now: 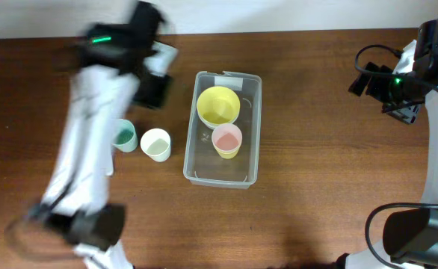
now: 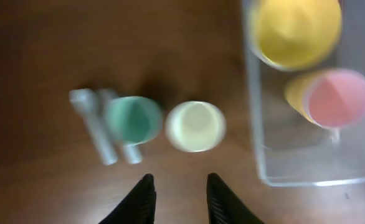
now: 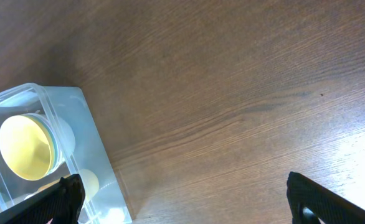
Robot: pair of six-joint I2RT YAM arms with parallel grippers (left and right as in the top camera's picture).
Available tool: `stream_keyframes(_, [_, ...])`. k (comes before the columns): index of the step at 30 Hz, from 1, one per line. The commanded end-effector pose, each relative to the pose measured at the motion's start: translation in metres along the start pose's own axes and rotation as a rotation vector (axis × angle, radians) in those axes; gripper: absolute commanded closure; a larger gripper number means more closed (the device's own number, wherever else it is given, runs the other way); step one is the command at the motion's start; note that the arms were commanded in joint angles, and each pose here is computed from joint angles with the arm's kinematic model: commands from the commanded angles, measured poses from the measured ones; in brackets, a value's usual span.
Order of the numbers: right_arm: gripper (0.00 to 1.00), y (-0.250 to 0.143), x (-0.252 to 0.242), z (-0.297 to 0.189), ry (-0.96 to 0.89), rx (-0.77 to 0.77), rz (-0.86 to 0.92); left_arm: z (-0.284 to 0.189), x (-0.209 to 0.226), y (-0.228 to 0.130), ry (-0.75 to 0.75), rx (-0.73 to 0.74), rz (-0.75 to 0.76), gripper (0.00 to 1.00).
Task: Pack container
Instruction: 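Retract left gripper to the left side, then move left gripper to the green cup and grasp its rim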
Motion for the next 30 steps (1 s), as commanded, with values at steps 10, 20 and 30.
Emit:
stream_keyframes(10, [0.01,0.0,0.001,-0.005,0.006,-0.013,-0.008,0.058,0.1,-0.058,-0.063,0.082,-0.408,0.45])
stream_keyframes(20, [0.01,0.0,0.001,-0.005,0.006,-0.013,-0.008,0.173,0.099,-0.079,-0.159,0.291,-0.435,0.48])
stream_keyframes(30, [0.01,0.0,0.001,-0.005,0.006,-0.014,-0.008,0.193,0.104,-0.082,-0.118,0.331,-0.433,0.51])
Point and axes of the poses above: each gripper's point midway between its finger pads, its own z axis out along the fingers, its own x axis along the line the jaws close on, y = z × x, the point moved 9 cm from there along -z, back along the fingers, and after that the axes turned 14 degrees about z, right-handed, at the moved point
